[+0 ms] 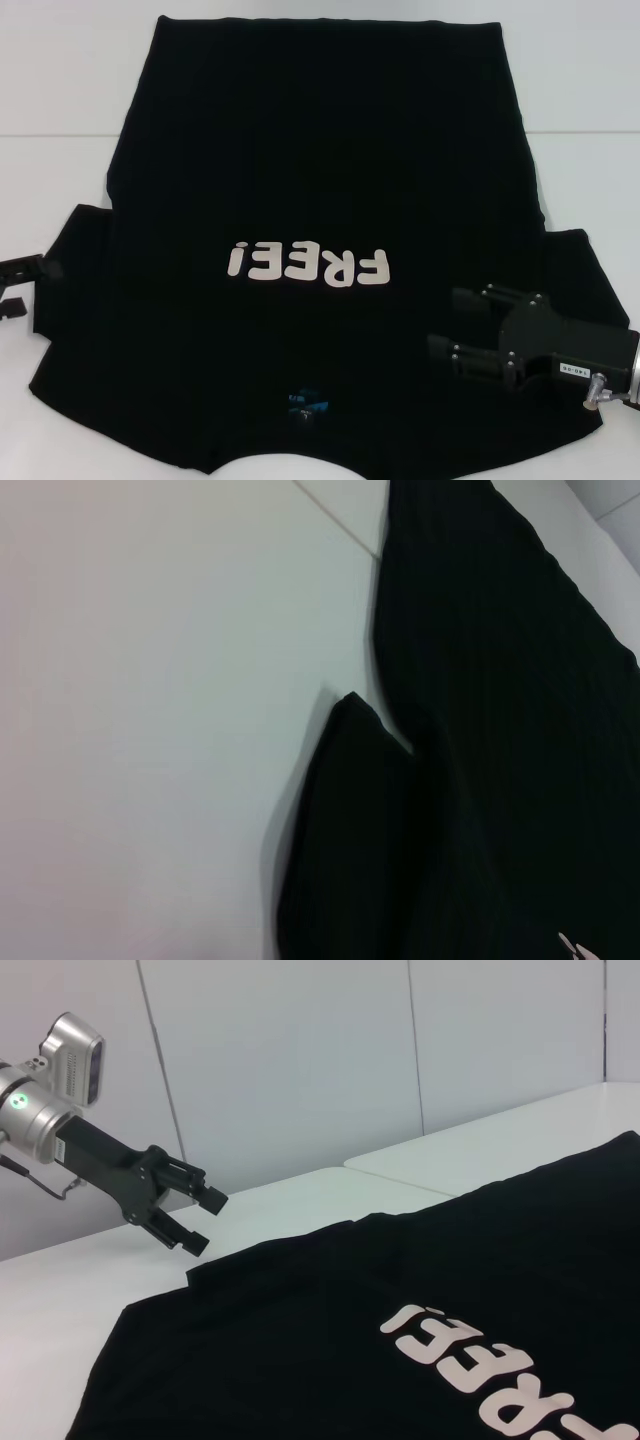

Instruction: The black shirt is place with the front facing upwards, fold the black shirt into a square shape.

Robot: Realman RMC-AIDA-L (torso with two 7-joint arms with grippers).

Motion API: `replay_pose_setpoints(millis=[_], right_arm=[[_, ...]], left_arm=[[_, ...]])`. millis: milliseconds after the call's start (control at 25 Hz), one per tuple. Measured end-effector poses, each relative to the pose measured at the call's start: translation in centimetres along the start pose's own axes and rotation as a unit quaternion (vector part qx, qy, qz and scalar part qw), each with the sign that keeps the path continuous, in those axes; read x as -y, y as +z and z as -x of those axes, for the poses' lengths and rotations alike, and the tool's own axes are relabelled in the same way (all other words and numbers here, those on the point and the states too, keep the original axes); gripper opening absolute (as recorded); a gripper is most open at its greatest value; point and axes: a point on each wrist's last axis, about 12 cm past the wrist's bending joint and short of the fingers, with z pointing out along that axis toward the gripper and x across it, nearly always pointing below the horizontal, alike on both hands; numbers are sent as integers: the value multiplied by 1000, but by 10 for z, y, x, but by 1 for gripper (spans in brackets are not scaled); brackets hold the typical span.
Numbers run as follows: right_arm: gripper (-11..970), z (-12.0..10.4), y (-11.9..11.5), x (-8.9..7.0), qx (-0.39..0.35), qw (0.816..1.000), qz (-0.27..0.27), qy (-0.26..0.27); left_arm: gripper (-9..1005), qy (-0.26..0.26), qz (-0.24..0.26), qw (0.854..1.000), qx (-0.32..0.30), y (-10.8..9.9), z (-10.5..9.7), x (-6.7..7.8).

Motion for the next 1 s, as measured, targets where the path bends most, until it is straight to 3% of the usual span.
replay_pose_setpoints(millis=[320, 1000], right_arm=[[791, 0, 0, 0, 0, 1000, 1, -1], [791, 1, 0, 0, 0, 1000, 1, -1]], left_arm=[[884, -14, 28, 999, -21, -3, 0, -4], [851, -27, 17, 999, -30, 10, -6, -2]])
